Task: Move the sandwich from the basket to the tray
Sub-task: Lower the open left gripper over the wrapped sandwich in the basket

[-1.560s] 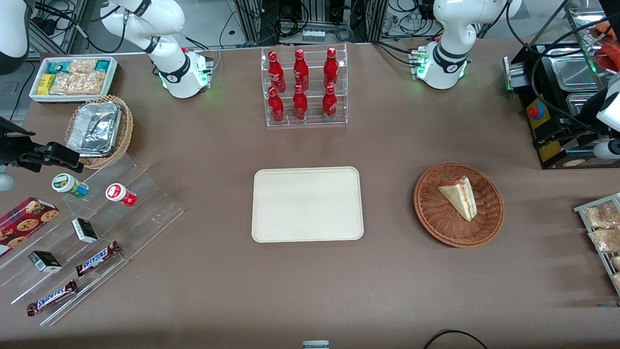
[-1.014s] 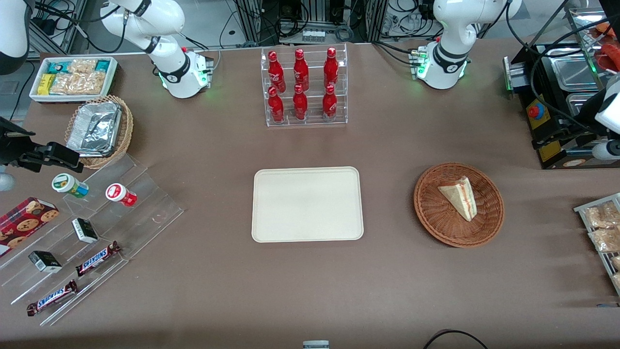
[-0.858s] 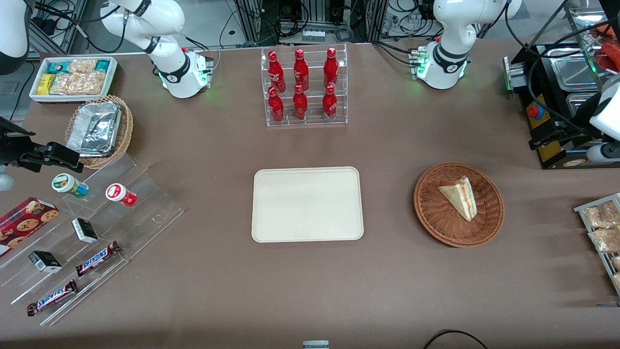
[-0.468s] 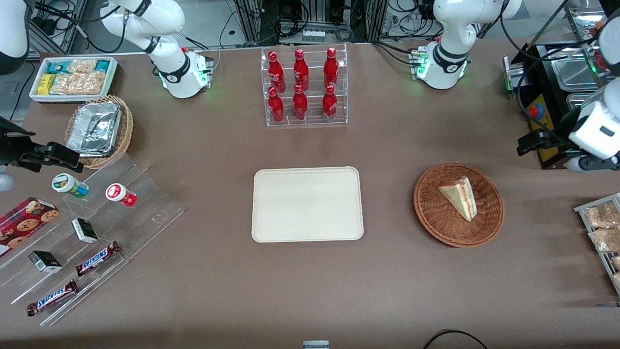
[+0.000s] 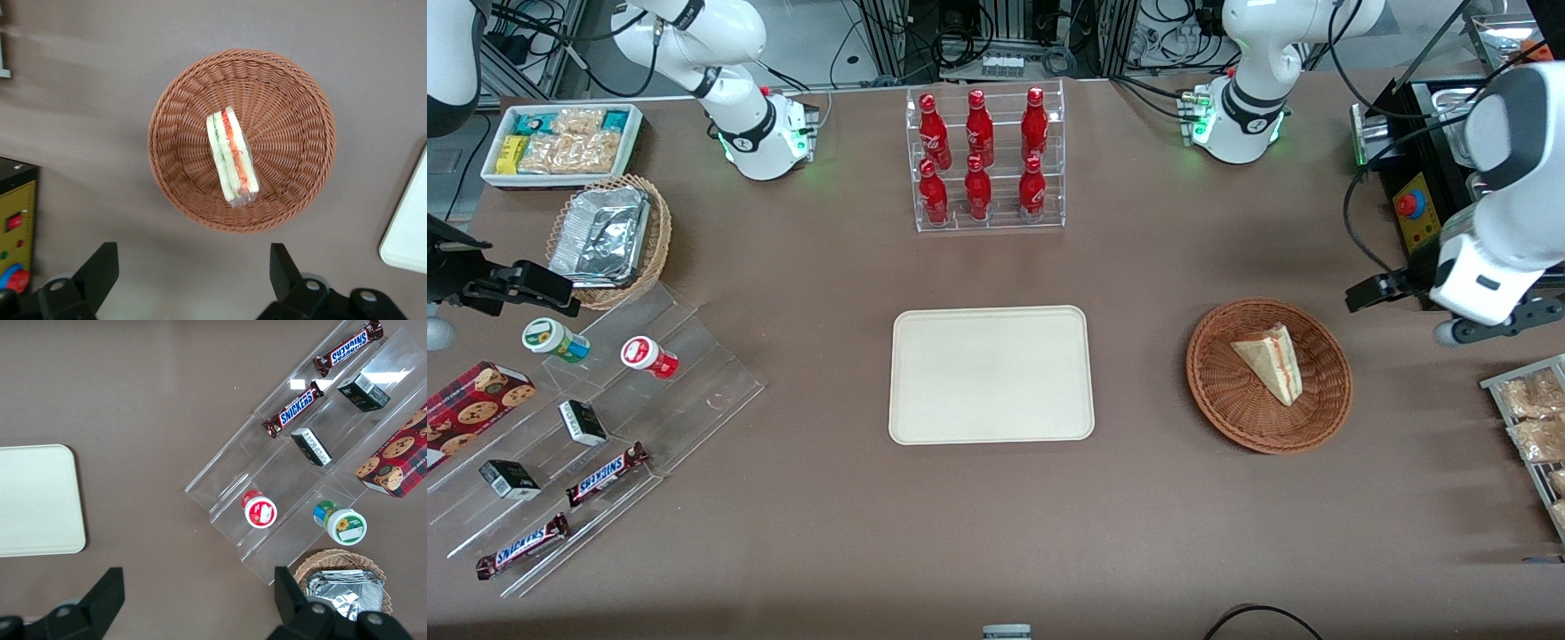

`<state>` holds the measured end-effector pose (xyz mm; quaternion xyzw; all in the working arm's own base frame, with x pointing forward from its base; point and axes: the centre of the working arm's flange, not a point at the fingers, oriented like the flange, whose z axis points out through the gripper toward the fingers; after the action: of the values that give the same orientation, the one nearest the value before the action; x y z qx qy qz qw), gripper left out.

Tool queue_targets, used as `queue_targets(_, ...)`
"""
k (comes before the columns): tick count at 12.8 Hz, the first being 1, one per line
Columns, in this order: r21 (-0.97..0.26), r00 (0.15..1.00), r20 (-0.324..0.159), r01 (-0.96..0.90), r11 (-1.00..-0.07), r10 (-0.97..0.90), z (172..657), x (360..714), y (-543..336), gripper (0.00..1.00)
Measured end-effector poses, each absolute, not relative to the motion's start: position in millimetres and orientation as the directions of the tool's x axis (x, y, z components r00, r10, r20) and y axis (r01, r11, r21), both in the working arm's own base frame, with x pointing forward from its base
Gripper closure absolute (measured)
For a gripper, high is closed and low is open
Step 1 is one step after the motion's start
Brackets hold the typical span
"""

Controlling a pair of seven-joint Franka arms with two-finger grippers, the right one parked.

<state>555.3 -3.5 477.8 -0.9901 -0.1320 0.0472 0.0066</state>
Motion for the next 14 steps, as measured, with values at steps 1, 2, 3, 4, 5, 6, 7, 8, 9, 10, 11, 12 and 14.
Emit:
queue_targets(1,-0.027,0.957,-0.089,0.276,-0.961,0.277,466,555,-7,0.0)
queue_targets(2,-0.028,0.954,-0.089,0.286,-0.958,0.287,455,555,-11,0.0)
queue_targets(3,-0.028,0.952,-0.086,0.292,-0.956,0.293,445,556,-14,0.0)
queue_targets(4,-0.028,0.952,-0.084,0.292,-0.956,0.294,436,556,-17,0.0)
queue_targets(5,-0.028,0.951,-0.083,0.297,-0.954,0.299,426,557,-20,0.0)
queue_targets(6,-0.029,0.946,-0.08,0.313,-0.949,0.315,417,558,-23,0.0)
queue_targets(7,-0.03,0.941,-0.075,0.329,-0.944,0.33,407,560,-28,0.0)
queue_targets(8,-0.029,0.937,-0.071,0.339,-0.94,0.341,398,561,-32,0.0)
queue_targets(9,-0.029,0.936,-0.068,0.345,-0.938,0.346,388,561,-34,0.0)
queue_targets(10,-0.029,0.933,-0.066,0.352,-0.936,0.353,378,560,-34,0.0)
queue_targets(11,-0.028,0.93,-0.063,0.361,-0.932,0.362,369,559,-34,0.0)
queue_targets(12,-0.026,0.927,-0.057,0.37,-0.929,0.371,360,557,-34,0.0)
queue_targets(14,-0.023,0.923,-0.05,0.38,-0.925,0.381,343,552,-34,0.0)
